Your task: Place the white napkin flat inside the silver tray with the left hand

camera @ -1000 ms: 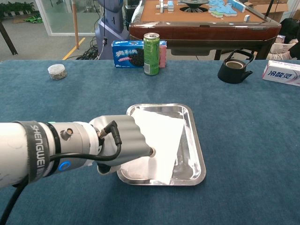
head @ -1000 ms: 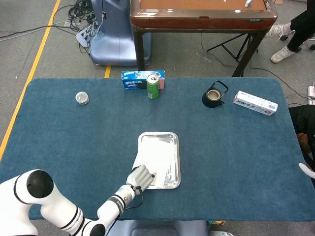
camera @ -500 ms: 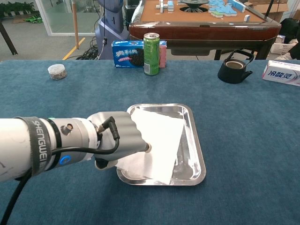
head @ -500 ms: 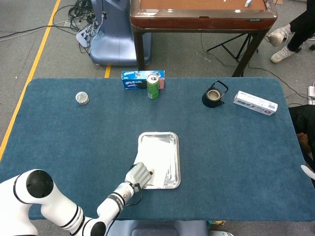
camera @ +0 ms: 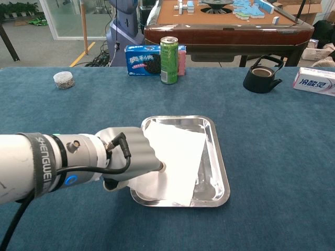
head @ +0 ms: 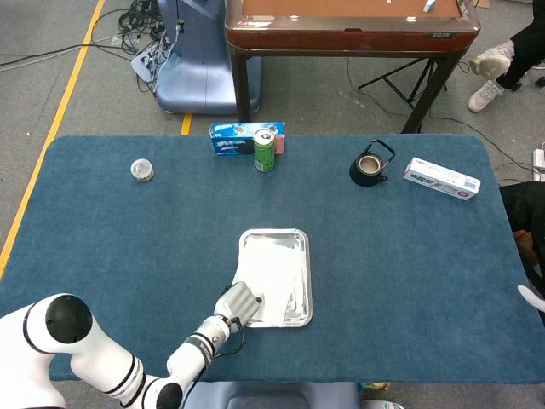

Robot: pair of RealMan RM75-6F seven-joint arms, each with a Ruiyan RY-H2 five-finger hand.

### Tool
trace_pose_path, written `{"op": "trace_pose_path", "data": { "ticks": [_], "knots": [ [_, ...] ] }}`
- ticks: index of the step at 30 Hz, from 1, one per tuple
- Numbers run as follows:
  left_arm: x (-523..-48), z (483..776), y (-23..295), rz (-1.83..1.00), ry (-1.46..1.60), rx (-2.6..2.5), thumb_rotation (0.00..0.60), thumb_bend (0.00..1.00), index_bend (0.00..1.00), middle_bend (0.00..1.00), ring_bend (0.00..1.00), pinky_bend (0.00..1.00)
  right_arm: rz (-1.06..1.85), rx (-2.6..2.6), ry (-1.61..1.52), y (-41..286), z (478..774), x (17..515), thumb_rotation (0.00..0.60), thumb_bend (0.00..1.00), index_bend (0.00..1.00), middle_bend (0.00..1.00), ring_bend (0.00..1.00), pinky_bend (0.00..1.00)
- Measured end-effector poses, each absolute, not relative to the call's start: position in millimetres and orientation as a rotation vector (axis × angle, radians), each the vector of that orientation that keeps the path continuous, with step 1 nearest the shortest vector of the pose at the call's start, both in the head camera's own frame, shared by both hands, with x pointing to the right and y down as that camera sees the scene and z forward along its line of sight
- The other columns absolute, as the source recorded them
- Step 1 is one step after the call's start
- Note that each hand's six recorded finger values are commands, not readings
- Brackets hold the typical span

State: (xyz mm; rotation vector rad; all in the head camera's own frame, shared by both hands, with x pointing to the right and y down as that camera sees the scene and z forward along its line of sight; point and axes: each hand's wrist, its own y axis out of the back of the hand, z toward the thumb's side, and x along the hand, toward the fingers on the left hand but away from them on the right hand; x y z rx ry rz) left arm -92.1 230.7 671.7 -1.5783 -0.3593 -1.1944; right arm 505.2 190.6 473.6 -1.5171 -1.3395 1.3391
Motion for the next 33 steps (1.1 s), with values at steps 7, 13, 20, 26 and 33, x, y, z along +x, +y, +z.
{"op": "trace_pose_path", "data": {
  "ticks": [7,13,20,26,33],
  "knots": [
    [-82.3,670.7,231.4,-1.176,-0.348,-1.587,0.6,0.49,0.13,1.0,0.94,1.0,1.337,-1.515,-1.341,192.8,474.0,508.4,0.6,0.07,0.26,0.25,0.17,0.26],
    [-78.5,671.2,230.6,-1.176,-0.349,-1.586,0.6,0.49,0.13,1.0,0.94,1.0,1.337,-1.517,-1.345,192.2,472.8,506.9,0.6,0.07,0.26,0.25,0.17,0.26],
    [-74.0,674.0,225.9,-1.19,-0.341,-1.579,0.6,0.49,0.13,1.0,0.94,1.0,1.333,-1.516,-1.346,193.2,472.8,508.2,0.6,0.07,0.26,0.25,0.17,0.26],
    [-72.4,677.1,222.6,-1.204,-0.336,-1.571,0.6,0.49,0.13,1.0,0.94,1.0,1.341,-1.513,-1.345,193.6,473.4,509.8,0.6,0.07,0.26,0.25,0.17,0.26],
    [-67.8,677.5,222.6,-1.204,-0.341,-1.575,0.6,0.49,0.13,1.0,0.94,1.0,1.334,-1.517,-1.347,192.6,472.6,507.3,0.6,0.07,0.26,0.25,0.17,0.26]
  ]
}}
